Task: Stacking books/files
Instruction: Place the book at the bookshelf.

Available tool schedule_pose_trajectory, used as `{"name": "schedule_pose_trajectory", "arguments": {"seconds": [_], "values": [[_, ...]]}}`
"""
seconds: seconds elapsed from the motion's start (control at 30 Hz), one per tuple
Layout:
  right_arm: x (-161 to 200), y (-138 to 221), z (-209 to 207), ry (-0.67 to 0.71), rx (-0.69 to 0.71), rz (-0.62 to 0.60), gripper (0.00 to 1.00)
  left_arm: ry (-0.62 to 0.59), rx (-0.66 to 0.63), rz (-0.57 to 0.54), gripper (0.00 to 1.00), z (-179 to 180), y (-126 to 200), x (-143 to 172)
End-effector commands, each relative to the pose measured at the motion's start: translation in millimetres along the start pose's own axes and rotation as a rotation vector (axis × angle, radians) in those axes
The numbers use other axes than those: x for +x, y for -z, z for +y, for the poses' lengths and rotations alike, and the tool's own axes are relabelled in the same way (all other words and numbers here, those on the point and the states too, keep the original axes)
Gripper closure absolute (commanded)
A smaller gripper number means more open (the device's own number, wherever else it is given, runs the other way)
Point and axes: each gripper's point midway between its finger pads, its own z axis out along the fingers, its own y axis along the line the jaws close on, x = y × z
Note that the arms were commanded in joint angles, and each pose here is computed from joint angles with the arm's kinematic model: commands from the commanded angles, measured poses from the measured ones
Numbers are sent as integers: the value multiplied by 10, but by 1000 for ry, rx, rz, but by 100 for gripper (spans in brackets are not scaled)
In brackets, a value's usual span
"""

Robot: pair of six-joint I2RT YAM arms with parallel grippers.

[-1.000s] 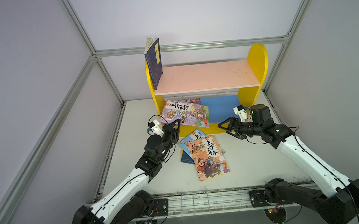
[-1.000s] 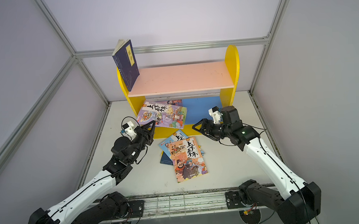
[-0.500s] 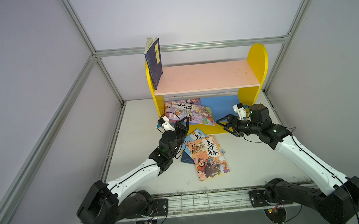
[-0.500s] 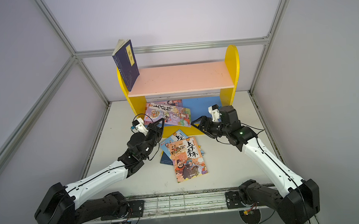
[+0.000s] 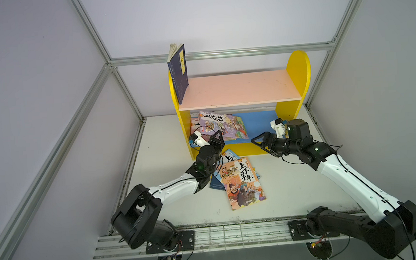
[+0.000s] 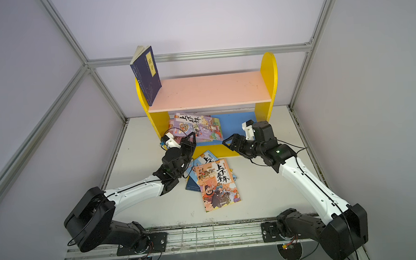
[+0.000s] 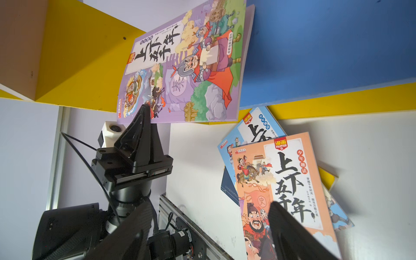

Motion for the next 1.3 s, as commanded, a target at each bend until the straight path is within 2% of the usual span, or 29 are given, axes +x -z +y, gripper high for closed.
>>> {"name": "schedule_pose_trajectory", "arguments": {"seconds": [0.0, 0.2, 0.4, 0.73, 1.1, 1.2, 1.27], "values": [[-6, -40, -49, 21, 20, 5, 17, 25, 10, -51, 100, 3, -11, -73], [-24, -225, -90, 24, 14, 44, 19, 36, -87, -68, 100, 283, -10, -68], [-34, -411, -105, 31, -11, 85, 21, 70, -132, -64, 100, 440, -140, -5], [-110, -557, -241, 56, 52, 88, 26, 92, -159, -79, 100, 611, -286, -13], [-215, -646, -384, 146, 143, 72, 28, 118, -186, -80, 100, 759, -321, -112], [-235, -697, -411, 154, 152, 73, 29, 125, -189, -74, 92, 780, -305, -104], [-255, -735, -426, 155, 156, 69, 29, 129, -195, -72, 82, 806, -287, -111]]}}
